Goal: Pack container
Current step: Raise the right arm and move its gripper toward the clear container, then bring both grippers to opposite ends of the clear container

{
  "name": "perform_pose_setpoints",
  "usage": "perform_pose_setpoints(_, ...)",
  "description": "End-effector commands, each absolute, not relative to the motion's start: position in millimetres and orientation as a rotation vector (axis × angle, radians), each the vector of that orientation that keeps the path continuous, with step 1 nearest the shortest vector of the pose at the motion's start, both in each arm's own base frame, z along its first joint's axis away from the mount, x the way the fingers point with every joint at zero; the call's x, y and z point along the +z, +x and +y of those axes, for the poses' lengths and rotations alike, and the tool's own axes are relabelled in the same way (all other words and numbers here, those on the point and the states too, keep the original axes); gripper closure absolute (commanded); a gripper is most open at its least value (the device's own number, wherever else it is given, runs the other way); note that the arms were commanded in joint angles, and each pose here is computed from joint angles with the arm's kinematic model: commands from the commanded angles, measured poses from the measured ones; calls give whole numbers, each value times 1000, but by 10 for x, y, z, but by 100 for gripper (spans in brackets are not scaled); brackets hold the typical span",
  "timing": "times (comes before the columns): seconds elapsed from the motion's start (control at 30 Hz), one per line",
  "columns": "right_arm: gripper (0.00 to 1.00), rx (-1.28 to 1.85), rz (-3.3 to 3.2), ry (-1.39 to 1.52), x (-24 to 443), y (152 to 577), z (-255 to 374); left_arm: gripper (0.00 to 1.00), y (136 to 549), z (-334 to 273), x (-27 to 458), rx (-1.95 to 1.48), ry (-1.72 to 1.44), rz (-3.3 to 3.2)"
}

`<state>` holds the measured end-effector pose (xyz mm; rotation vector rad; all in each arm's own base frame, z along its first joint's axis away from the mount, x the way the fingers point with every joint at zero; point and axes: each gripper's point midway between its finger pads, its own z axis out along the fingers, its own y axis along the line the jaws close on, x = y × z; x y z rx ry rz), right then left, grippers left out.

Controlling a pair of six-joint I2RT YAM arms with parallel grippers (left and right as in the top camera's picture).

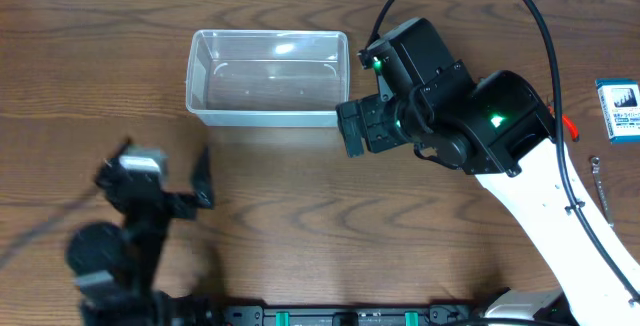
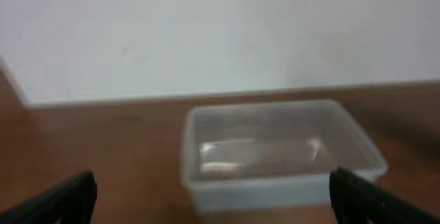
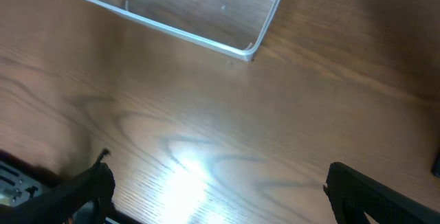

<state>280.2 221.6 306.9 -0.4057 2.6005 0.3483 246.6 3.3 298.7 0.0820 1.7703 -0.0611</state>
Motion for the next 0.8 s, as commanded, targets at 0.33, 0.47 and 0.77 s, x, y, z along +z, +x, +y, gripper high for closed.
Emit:
perform_pose_setpoints(0.33, 1, 390, 2510, -404, 3244, 2900, 2315, 2, 3119, 147, 3892, -308, 120, 1967)
perform_pose_setpoints(0.47, 1, 435, 2431, -397, 3366, 3035, 2421, 2, 3250, 189, 3709, -377, 62, 2058)
perform_pose_setpoints(0.77, 1, 492, 2449, -345, 3126, 3432, 2632, 2, 3437, 305, 3828, -420, 35, 2268)
